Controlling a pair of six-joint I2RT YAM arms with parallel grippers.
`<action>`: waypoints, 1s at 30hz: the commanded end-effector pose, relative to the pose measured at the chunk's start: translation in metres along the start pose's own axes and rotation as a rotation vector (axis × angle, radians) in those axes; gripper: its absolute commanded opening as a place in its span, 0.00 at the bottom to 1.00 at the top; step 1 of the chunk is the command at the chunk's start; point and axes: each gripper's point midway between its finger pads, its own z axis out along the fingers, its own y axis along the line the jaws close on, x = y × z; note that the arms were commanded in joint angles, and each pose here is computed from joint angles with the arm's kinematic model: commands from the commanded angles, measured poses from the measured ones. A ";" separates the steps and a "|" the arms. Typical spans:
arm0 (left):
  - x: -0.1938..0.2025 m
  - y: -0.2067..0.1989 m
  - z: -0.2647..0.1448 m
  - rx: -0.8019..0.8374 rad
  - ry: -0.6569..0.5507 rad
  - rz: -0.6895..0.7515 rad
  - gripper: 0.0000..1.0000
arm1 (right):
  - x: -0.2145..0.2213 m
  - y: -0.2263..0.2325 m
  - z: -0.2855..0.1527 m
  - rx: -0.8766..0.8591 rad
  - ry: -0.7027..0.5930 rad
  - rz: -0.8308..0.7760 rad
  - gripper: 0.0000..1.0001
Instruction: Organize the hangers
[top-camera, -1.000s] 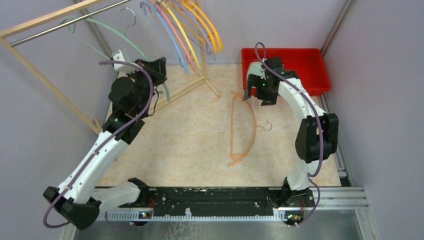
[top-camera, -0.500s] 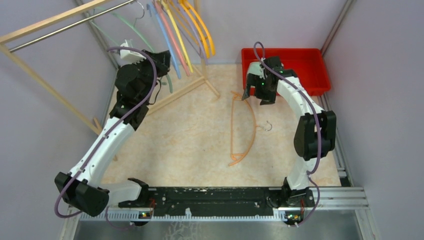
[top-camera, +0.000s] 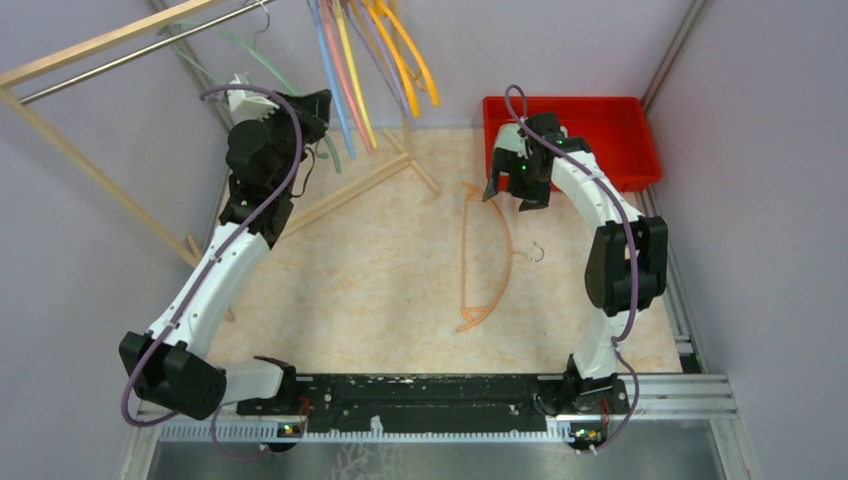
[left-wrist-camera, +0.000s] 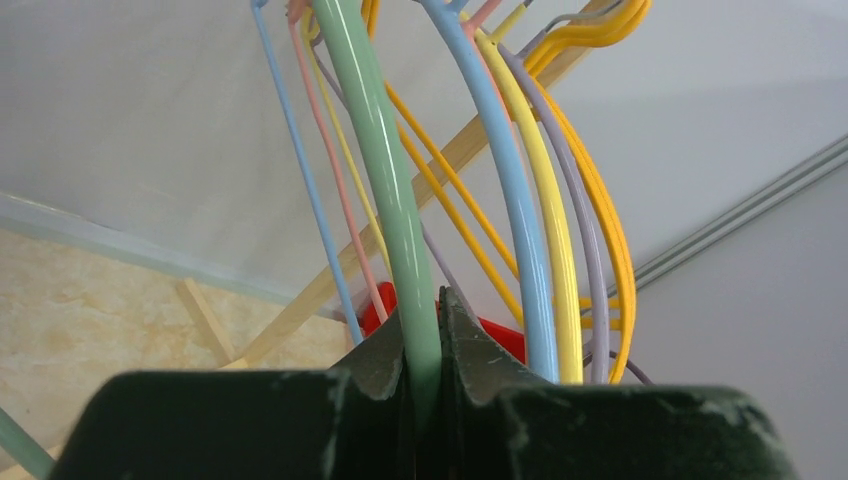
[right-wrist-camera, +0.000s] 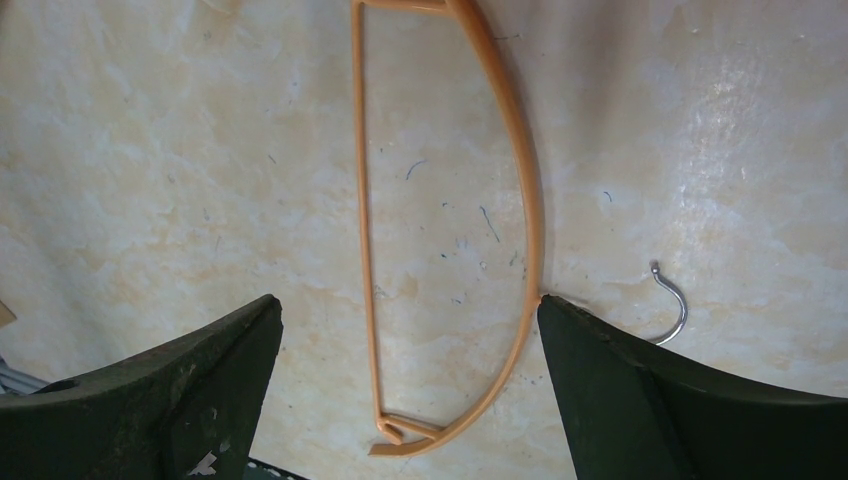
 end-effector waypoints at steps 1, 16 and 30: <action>-0.031 -0.020 0.001 0.070 -0.081 -0.043 0.00 | -0.013 0.010 -0.008 -0.025 -0.043 -0.037 0.99; 0.012 0.004 0.015 0.018 0.141 -0.077 0.06 | -0.007 0.008 -0.008 -0.019 -0.030 -0.035 0.99; -0.015 -0.036 -0.025 0.175 0.144 0.062 1.00 | 0.003 0.002 -0.003 -0.013 -0.020 -0.032 0.99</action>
